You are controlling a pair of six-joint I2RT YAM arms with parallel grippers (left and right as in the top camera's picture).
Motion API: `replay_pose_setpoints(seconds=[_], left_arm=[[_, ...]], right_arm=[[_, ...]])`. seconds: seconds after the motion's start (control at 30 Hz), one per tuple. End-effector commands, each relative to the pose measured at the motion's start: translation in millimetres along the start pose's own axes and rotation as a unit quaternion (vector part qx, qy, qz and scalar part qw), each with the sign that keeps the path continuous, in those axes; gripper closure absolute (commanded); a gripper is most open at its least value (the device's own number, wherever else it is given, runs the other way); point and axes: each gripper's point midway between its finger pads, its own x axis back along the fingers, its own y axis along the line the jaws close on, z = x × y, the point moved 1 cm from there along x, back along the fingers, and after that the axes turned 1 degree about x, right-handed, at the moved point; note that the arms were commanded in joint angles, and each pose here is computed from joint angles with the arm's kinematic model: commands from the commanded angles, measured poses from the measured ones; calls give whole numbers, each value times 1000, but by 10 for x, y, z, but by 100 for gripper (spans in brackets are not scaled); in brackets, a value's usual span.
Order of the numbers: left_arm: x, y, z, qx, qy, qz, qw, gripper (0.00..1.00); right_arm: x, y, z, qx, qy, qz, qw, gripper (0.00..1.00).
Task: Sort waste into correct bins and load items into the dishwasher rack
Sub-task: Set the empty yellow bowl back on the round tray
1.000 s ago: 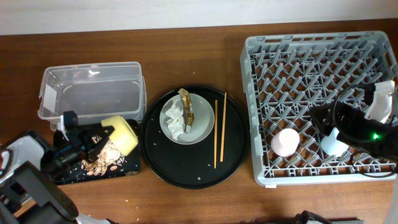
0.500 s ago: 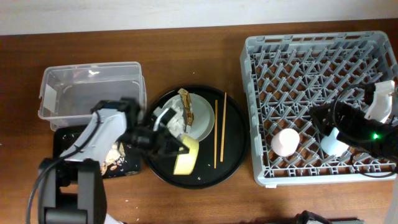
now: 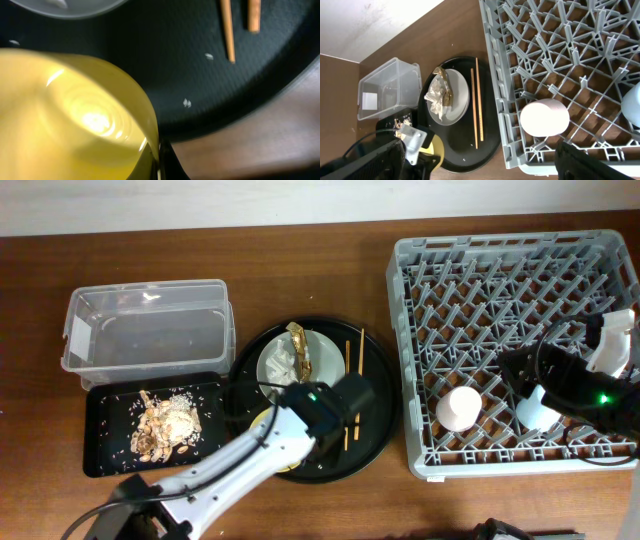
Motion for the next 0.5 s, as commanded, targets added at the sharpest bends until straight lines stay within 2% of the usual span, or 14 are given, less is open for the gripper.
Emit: replay_pose_setpoints(seconds=[0.0,0.03,0.07,0.1,0.17,0.23,0.27,0.37,0.47], left_arm=[[-132,132,-68,33,-42,-54,997,100],[-170,133,-54,33,-42,-54,997,100],[-178,140,-44,32,-40,-55,997,94],[-175,135,-43,32,-40,-54,997,75],[-101,107,-92,19,-43,-47,998,58],[69,115,-204,15,-52,-42,998,45],[192,133,-328,14,-65,-35,997,32],[425,321,-707,55,-106,-13,993,21],[438,596,-1101,62,-149,12,987,21]], right_arm=[[23,-8,-19,6,-6,5,1000,4],[23,-9,-18,6,-5,5,1000,4],[23,-8,-19,6,-6,5,1000,4],[23,-8,-19,6,-6,5,1000,4],[23,-9,-19,6,-6,6,1000,4],[23,-9,-20,6,-6,6,1000,4],[23,-9,-20,6,-6,6,1000,4],[23,-9,-20,6,-6,6,1000,4],[14,-15,-24,5,-4,5,1000,4]])
